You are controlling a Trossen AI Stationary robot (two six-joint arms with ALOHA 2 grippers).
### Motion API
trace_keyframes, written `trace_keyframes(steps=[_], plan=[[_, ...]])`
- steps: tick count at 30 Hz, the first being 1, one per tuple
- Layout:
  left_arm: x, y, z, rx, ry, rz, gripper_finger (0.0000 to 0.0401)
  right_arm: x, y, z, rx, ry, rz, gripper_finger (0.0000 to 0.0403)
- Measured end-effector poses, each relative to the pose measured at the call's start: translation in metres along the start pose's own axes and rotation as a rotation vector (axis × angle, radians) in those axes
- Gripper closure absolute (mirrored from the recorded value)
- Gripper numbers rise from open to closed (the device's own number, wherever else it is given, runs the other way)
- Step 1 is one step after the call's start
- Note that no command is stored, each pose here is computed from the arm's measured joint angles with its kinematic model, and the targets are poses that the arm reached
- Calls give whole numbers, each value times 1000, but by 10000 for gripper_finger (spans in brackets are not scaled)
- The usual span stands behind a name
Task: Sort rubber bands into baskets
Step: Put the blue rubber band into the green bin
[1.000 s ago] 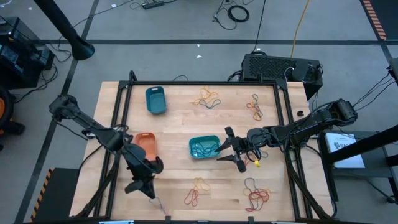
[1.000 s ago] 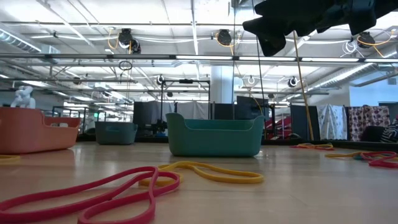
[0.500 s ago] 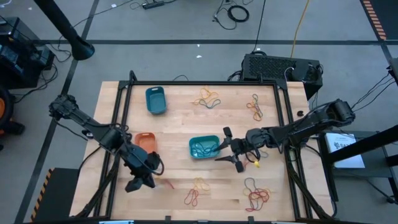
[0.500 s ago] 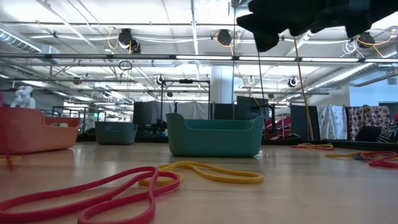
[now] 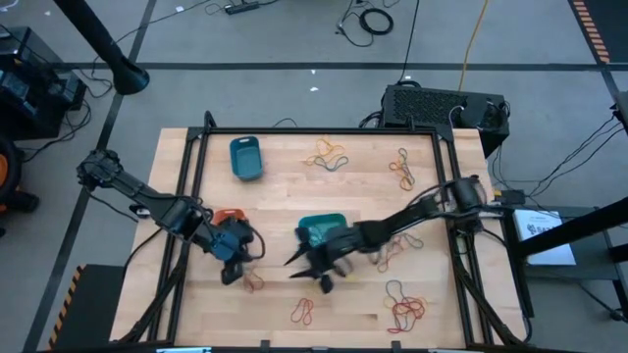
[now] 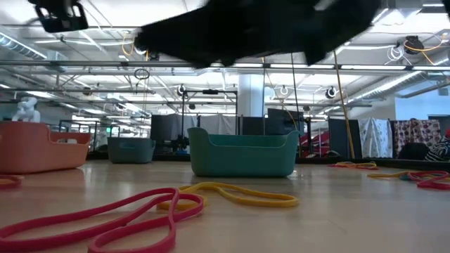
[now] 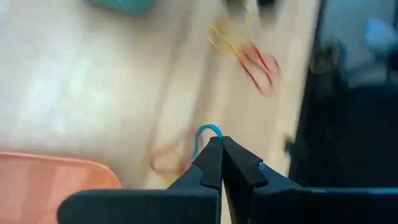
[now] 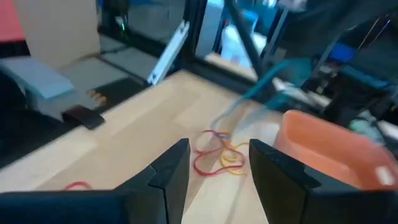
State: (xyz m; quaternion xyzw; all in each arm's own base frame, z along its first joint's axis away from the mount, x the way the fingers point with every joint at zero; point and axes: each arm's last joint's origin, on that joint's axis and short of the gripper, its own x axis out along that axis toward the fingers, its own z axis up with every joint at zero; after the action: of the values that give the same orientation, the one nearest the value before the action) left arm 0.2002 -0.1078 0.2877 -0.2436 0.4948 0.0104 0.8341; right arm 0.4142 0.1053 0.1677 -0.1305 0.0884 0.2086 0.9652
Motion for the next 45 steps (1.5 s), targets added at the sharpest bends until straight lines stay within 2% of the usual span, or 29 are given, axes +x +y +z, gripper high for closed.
trace_keyframes(steps=[6, 12, 17, 19, 24, 27, 33, 39, 45], plan=[[0, 3, 2, -152, -44, 39, 393, 52, -3, -14, 5, 124, 44, 243], [0, 3, 3, -153, -60, 49, 393, 89, 13, -30, -10, 121, 102, 243], [0, 2, 2, -132, -66, 54, 393, 113, 22, -28, -59, 73, 106, 243], [0, 2, 2, -135, -62, 51, 393, 121, 25, -29, -65, 74, 74, 243], [-9, -3, 2, -116, 40, -16, 393, 129, 26, -20, -113, 157, -124, 243], [-16, -10, 0, -51, 60, -56, 393, 130, 24, -13, -122, 175, -215, 243], [-41, -21, 1, 28, 46, -103, 393, 132, 24, -3, -62, 124, -223, 243], [-74, -32, 6, 126, -37, -152, 393, 132, 24, 3, -2, 54, -240, 243], [-103, -35, 10, 176, -140, -185, 393, 132, 23, 5, 43, 33, -245, 243]])
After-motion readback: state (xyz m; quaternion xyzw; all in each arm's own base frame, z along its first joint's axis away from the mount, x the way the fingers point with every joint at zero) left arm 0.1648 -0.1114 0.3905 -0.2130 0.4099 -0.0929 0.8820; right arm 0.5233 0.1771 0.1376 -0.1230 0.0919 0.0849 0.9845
